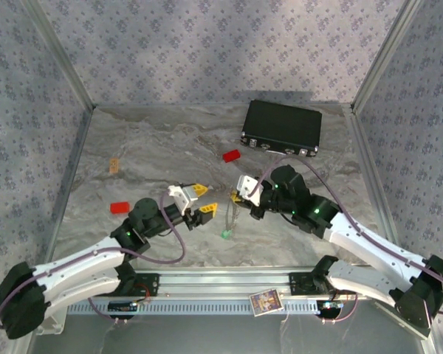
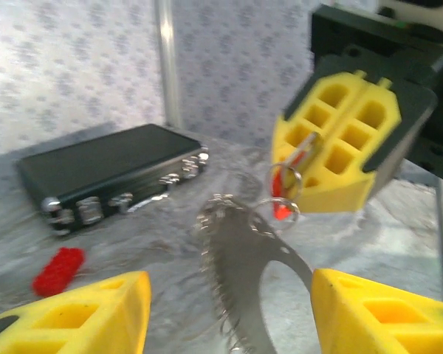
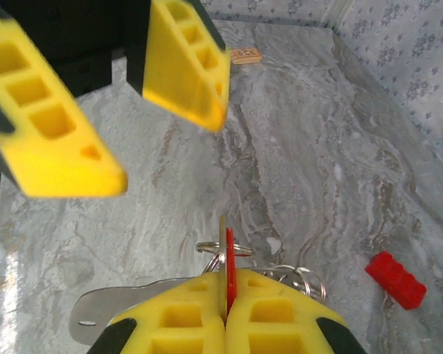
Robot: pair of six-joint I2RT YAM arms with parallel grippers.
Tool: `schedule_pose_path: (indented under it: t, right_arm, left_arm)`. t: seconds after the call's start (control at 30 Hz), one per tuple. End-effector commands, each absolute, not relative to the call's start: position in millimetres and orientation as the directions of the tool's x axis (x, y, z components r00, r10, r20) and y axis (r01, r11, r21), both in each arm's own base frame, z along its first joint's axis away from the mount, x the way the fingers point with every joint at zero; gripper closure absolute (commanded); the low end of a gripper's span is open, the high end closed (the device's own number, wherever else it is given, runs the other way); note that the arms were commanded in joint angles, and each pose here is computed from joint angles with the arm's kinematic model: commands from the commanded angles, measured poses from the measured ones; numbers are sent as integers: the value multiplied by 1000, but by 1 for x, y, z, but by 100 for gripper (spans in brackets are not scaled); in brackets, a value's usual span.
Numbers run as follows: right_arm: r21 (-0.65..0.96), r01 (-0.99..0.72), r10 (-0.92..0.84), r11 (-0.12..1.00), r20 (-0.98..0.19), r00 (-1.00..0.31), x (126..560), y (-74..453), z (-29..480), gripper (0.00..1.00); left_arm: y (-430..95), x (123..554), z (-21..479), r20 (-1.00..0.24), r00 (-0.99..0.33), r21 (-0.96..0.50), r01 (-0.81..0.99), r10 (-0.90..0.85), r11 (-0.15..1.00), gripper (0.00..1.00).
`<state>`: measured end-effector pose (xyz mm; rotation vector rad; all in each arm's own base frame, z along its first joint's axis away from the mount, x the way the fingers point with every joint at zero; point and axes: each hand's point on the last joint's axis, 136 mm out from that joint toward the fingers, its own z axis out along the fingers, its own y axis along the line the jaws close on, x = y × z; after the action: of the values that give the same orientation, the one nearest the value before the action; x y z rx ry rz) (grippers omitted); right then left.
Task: Put the keys on the keyring
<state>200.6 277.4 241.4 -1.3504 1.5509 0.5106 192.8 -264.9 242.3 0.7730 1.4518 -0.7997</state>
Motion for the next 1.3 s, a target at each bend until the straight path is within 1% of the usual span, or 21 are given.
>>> schedule_pose_path:
  t: [0.0,0.03,0.1,0.2,0.33,0.4,0.43,0.53,0.67,0.77,0.83,1.07,1.17,1.27]
  right_arm:
    - [-329,-901,-477,283,-863,165,209,296,265,100]
    - [-330,-905,-465,270,-867,177,210,306,268,100]
    - [-336,-911,-436,240,-875,208,213,327,277,100]
    - [-354,-917,-402,185,-878,258,217,361,288,100]
    - [-402,-898,-356,180,-877,322,239,395,297,100]
    - [-421,-890,-355,172,-870,343,249,407,294,100]
    - [-428,-890,-368,159,-862,349,252,412,286,100]
    - [-439,-892,-458,109,-818,348,257,416,244,100]
    - [-426,-904,-582,30,-743,331,242,395,190,100]
    - [-427,-903,-700,-56,-627,340,223,371,152,100]
    - [-413,-907,-757,-82,-566,326,214,353,131,100]
    - [-383,-915,-897,-126,-351,270,191,290,74,100]
    - [-390,-908,-939,-151,-230,255,186,271,58,100]
    - [-363,-917,-967,-163,-124,221,180,252,45,100]
  left_arm:
    - [-209,231,282,-999,-1,-40,587,-49,809,37]
    - [-188,238,285,-998,-10,-56,490,-59,870,34]
    - [-147,246,290,-996,-18,-89,315,-88,945,31]
    - [-102,243,299,-987,0,-159,176,-162,971,31]
    - [-60,228,314,-958,71,-271,88,-278,959,31]
    - [-49,223,318,-950,99,-291,68,-296,954,30]
    - [-45,221,318,-950,104,-291,60,-296,955,29]
    - [-48,222,311,-956,82,-276,69,-282,959,25]
    - [-59,228,300,-960,46,-269,100,-275,958,25]
    - [-65,235,293,-964,30,-261,100,-265,960,24]
    - [-69,240,290,-965,17,-258,102,-261,961,24]
    - [-74,259,274,-961,-32,-278,69,-276,958,25]
    - [-77,267,269,-961,-55,-274,66,-270,960,25]
    - [-79,275,264,-963,-75,-264,54,-259,963,25]
